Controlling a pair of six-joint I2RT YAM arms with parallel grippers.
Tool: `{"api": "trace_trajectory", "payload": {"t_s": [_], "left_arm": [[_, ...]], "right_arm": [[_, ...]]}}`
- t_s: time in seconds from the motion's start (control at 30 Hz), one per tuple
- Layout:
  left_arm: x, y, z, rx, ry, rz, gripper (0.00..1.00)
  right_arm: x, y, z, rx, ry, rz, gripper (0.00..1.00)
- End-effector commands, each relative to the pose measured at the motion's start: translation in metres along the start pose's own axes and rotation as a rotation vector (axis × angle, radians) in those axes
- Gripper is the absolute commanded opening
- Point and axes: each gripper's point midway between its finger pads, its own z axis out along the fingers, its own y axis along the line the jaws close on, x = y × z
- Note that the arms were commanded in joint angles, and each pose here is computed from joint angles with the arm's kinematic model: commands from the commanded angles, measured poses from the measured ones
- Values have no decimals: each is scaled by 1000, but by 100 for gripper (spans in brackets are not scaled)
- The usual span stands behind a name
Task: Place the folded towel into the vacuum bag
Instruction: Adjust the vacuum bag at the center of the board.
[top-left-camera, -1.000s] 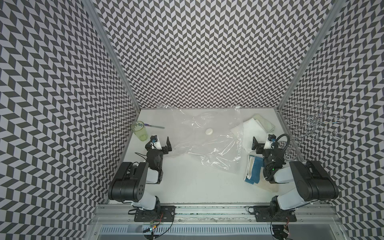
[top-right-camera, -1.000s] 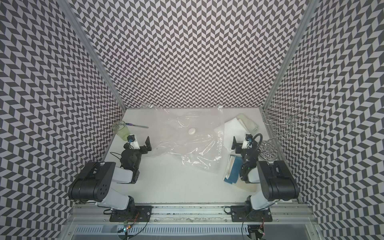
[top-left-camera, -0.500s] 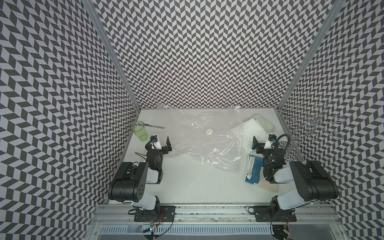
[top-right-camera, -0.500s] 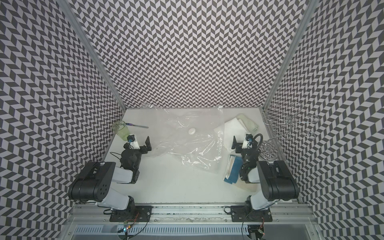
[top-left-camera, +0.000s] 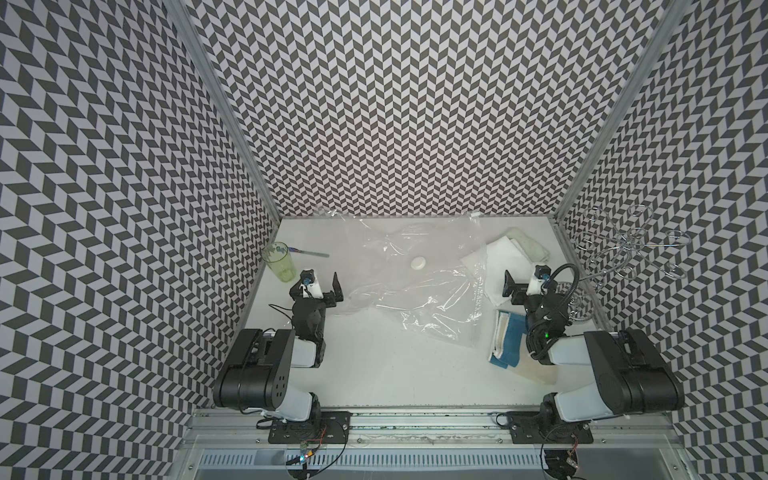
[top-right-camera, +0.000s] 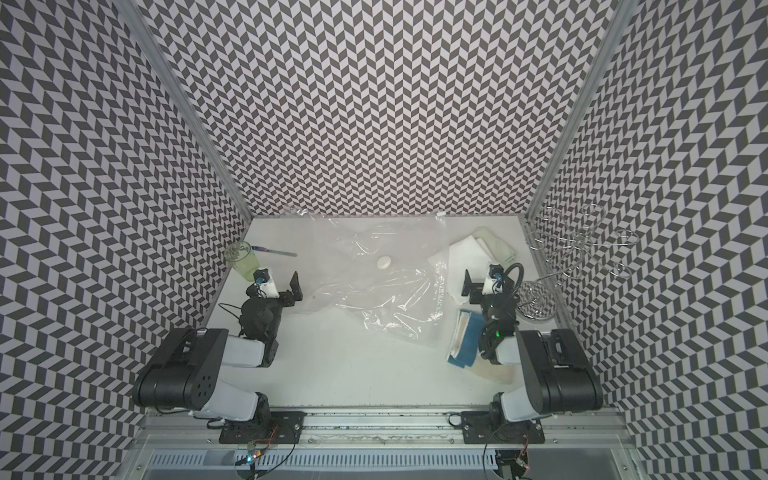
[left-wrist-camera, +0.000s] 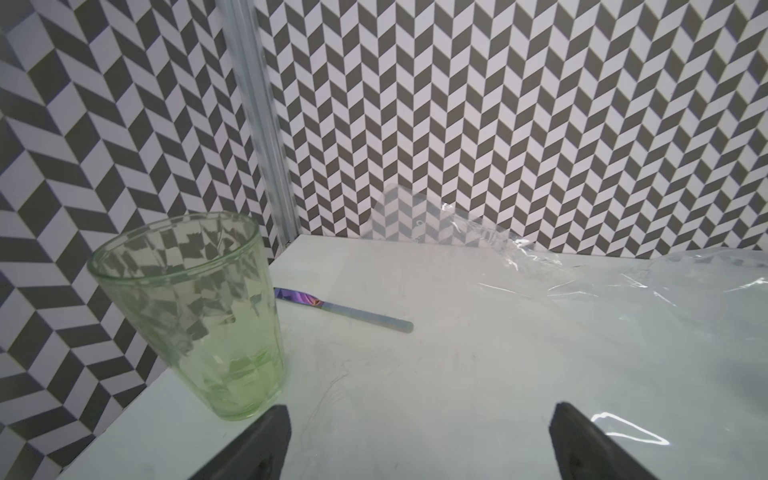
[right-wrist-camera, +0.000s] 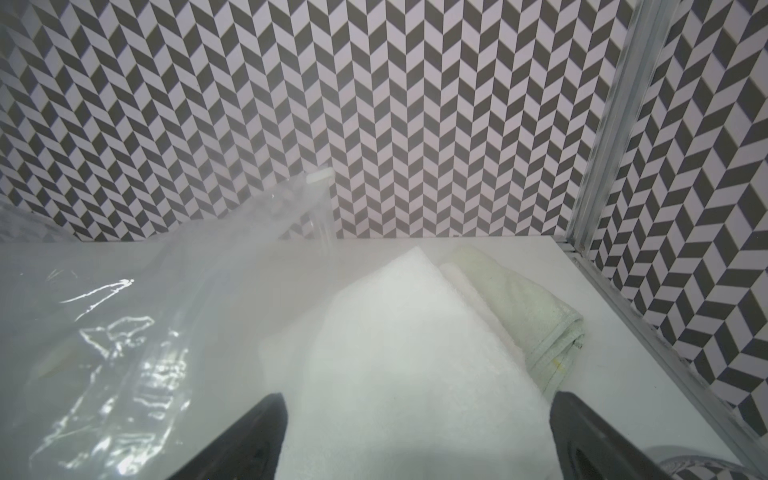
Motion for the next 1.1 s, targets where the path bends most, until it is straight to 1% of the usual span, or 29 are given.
{"api": "trace_trajectory", "payload": {"t_s": [0.0, 0.1, 0.13, 0.23, 0.3, 0.37, 0.4, 0.43, 0.47, 0.5, 0.53, 0.57, 0.6, 0.67, 0.73, 0.8, 0.83, 0.9, 0.93, 0.97, 1.0, 1.07], "left_arm": [[-23, 6, 2, -80, -3, 1, 100], [-37, 12, -8, -117, -21, -43, 99], [-41, 15, -10, -132, -10, -59, 100], [-58, 13, -14, -128, 10, -96, 100], [-70, 11, -17, -120, 22, -127, 99], [-84, 7, -20, -101, 29, -151, 99], [-93, 5, -22, -85, 27, -155, 99], [-103, 3, -22, -73, 22, -166, 100], [-110, 2, -23, -66, 18, -193, 99], [-119, 0, -23, -59, 18, -237, 100], [-126, -1, -23, -52, 34, -289, 100], [-130, -2, -24, -48, 55, -337, 100], [-134, -4, -24, -35, 72, -389, 100], [-146, -25, -22, 97, 83, -384, 99], [-149, -41, -19, 185, 108, -375, 99], [-144, -52, -14, 224, 166, -345, 93], [-138, -56, -10, 230, 214, -333, 90], [-129, -68, -8, 269, 294, -310, 85], [-123, -72, -9, 275, 326, -307, 84], [-118, -78, -10, 281, 357, -303, 83], [-115, -84, -13, 289, 375, -297, 82], [-107, -95, -19, 281, 400, -292, 82]], "right_arm": [[-17, -7, 10, 87, 40, 44, 100], [-29, -2, 19, 130, 88, 92, 100], [-34, 0, 21, 146, 103, 101, 100], [-46, 7, 23, 226, 160, 95, 100], [-54, 16, 21, 253, 187, 128, 100], [-61, 35, 24, 183, 209, 226, 100], [-62, 44, 25, 141, 218, 322, 100], [-58, 47, 26, 115, 228, 464, 100], [-59, 60, 29, -9, 235, 514, 100], [-63, 79, 28, -200, 246, 551, 91], [-62, 89, 26, -287, 268, 604, 84], [-60, 95, 26, -310, 289, 616, 79], [-58, 102, 27, -318, 327, 606, 78], [-52, 115, 30, -310, 395, 552, 78], [-50, 131, 31, -320, 441, 485, 77], [-40, 139, 27, -278, 501, 426, 76], [-34, 141, 24, -251, 539, 386, 76], [-27, 139, 18, -202, 574, 336, 77], [-25, 140, 15, -201, 583, 326, 80], [-25, 142, 13, -220, 582, 318, 87], [-25, 145, 13, -238, 587, 314, 98], [-21, 150, 18, -245, 638, 299, 100]]}}
